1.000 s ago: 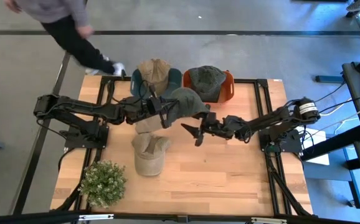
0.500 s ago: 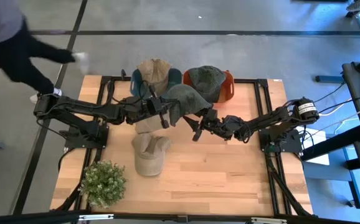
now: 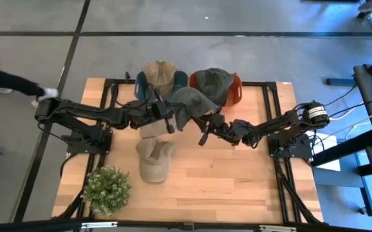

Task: Pick & Place hat
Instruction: Put the black cap into the orange bin

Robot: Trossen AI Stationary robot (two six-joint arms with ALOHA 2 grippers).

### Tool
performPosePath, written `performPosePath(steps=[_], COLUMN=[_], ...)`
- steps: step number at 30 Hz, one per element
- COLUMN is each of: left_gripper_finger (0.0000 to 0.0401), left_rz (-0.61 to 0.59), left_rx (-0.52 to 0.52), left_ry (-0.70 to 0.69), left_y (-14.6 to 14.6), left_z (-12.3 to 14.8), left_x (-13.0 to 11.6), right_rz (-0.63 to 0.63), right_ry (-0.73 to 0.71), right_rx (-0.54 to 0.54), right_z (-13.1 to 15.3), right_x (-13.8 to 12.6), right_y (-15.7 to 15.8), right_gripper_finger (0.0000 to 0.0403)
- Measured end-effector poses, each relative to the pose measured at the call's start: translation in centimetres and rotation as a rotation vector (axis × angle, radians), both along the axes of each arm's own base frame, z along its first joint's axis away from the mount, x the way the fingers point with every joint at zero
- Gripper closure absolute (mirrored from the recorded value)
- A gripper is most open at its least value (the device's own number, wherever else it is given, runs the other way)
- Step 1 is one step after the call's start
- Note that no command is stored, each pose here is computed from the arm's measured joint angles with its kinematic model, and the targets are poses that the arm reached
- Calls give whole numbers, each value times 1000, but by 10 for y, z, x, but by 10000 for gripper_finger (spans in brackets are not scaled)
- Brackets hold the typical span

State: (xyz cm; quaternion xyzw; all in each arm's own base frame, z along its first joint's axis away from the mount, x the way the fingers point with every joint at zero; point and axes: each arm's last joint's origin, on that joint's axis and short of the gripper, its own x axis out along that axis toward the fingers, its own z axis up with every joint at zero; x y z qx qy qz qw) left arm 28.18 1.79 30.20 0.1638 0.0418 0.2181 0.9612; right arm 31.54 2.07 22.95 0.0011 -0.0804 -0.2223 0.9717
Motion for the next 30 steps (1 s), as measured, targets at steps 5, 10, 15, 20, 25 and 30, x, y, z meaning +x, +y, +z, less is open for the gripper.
performPosePath(steps=[5,10,15,20,25,30], left_gripper_finger=[397,389,366,317,280,272], left_rz=[-2,-3,13,96,170,258], left_rx=[0,1,1,-4,-3,18], left_ry=[0,0,0,-4,11,94], left_y=[0,0,0,-2,-11,-20], left_z=[0,0,0,0,-1,-9], left_x=[0,0,0,-1,-3,-6], right_rz=[-5,-9,-68,-85,-60,-5], right_ry=[16,26,52,49,99,167], right_rx=[-35,-54,-89,-113,-122,-39], right_z=[0,0,1,13,27,38], right_x=[0,0,-3,-10,-23,-41], right_y=[0,2,9,16,22,22], right_gripper_finger=[373,373,373,373,373,373])
